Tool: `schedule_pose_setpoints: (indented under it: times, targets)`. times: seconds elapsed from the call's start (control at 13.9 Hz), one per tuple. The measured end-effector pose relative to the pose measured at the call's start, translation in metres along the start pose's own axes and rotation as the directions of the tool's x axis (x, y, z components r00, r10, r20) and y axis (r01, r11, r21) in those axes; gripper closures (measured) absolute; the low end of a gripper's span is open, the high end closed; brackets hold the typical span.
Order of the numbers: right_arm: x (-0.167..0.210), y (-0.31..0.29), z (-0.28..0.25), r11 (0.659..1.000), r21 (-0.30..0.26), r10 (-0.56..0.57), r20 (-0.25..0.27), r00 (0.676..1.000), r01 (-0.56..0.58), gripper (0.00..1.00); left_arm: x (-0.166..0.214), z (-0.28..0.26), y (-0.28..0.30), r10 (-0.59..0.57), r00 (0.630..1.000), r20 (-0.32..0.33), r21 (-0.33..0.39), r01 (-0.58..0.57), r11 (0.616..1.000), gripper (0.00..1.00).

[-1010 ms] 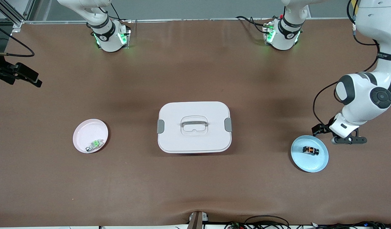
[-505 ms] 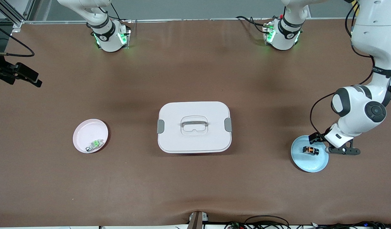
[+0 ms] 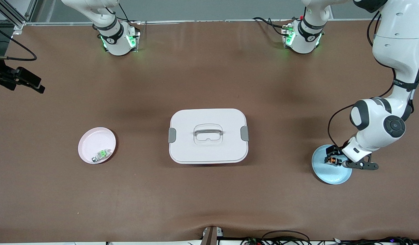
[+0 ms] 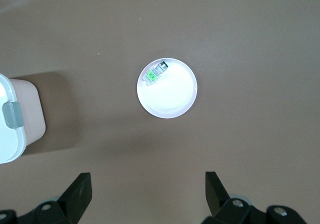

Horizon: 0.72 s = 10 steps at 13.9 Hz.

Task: Transfer orange switch to right arm and place
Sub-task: 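Close the left gripper on the orange switch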

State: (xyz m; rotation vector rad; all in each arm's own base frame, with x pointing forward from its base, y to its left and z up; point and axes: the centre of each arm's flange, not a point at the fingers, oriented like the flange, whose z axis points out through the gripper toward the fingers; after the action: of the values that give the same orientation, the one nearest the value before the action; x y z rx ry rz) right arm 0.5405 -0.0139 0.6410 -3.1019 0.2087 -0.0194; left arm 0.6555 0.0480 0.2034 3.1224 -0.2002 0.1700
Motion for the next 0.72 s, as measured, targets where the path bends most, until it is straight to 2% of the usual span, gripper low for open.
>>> schedule_pose_setpoints:
  times: [0.51,0.65,0.72]
  targets:
    - [0.000,0.000,0.000,1.000,0.003,0.002,0.000,1.000,-0.002,0.00,0.004,0.016,0.007,0.007,0.999,-0.039,-0.007,-0.008,1.000,0.00]
    - [0.000,0.001,0.000,1.000,0.003,0.003,0.000,1.000,-0.003,0.00,0.003,0.020,0.006,0.006,0.999,-0.041,-0.007,-0.007,1.000,0.04]
    - [0.000,0.001,0.000,1.000,0.003,0.003,0.000,1.000,-0.003,0.00,0.003,0.020,0.006,0.011,0.999,-0.042,-0.007,-0.012,1.000,0.11]
